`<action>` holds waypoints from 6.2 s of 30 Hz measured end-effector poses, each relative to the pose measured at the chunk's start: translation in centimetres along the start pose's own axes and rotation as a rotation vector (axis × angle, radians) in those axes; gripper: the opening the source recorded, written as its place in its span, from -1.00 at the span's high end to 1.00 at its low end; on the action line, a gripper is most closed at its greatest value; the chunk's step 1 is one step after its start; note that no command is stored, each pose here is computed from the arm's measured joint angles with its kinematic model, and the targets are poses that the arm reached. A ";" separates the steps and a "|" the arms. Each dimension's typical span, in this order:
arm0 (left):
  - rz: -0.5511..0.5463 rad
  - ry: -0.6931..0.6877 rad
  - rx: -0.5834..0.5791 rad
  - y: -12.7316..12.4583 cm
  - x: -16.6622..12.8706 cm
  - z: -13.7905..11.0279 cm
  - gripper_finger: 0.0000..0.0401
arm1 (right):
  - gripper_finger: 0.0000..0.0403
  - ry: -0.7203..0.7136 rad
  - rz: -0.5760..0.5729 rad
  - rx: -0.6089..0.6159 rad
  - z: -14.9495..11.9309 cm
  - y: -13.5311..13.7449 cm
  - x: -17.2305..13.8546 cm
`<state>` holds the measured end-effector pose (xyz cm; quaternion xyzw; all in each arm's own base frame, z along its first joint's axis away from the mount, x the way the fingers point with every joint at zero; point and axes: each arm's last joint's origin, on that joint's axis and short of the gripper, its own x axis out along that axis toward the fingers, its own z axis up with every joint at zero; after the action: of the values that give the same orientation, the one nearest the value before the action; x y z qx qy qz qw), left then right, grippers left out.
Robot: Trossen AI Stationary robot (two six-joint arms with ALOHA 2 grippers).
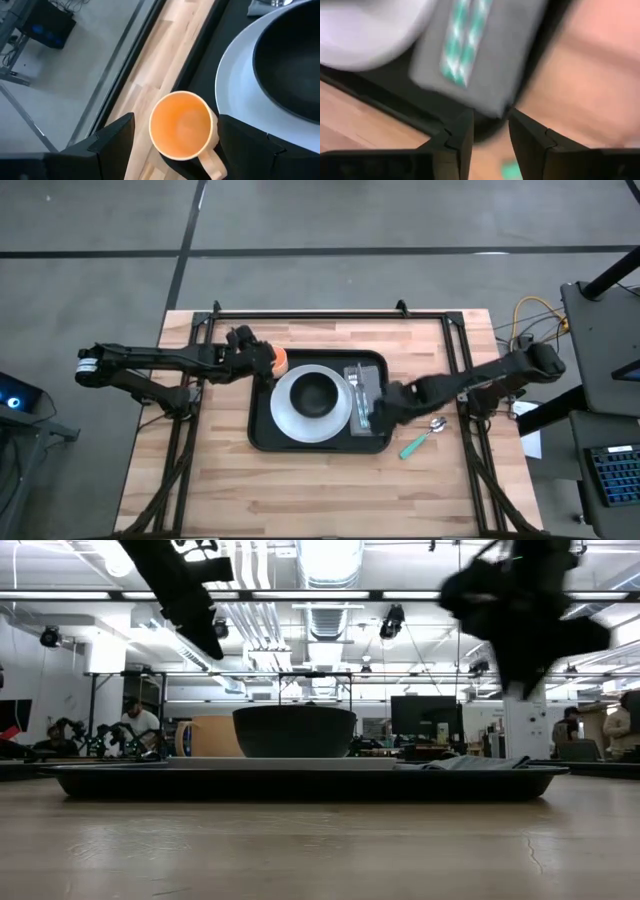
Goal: Set up tray
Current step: Put the blue spoon on top of the gray table napkin to the right of the blue knife on the black serving tray
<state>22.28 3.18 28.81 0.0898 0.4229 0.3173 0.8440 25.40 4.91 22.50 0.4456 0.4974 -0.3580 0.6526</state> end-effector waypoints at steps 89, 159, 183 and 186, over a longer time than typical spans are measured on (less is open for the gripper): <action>-0.104 0.043 0.039 -0.5 0.2 -0.7 -0.31 | 0.37 -0.078 -0.695 0.754 -10.0 -0.8 4.4; -0.103 0.053 0.059 -0.4 0.2 -0.8 -0.31 | 0.41 -0.373 -0.558 0.590 -7.0 -4.5 7.2; -0.103 0.057 0.059 -0.4 0.2 -0.8 -0.31 | 0.47 -0.336 -0.440 0.703 -6.5 0.4 6.3; -0.103 0.062 0.063 -0.4 0.2 -0.9 -0.31 | 0.41 -0.336 -0.476 0.712 -6.5 -0.3 6.7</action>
<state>21.90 2.87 27.96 0.0845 0.4628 0.2629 0.8424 24.68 10.71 15.22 0.4512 0.3192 -0.7139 0.4299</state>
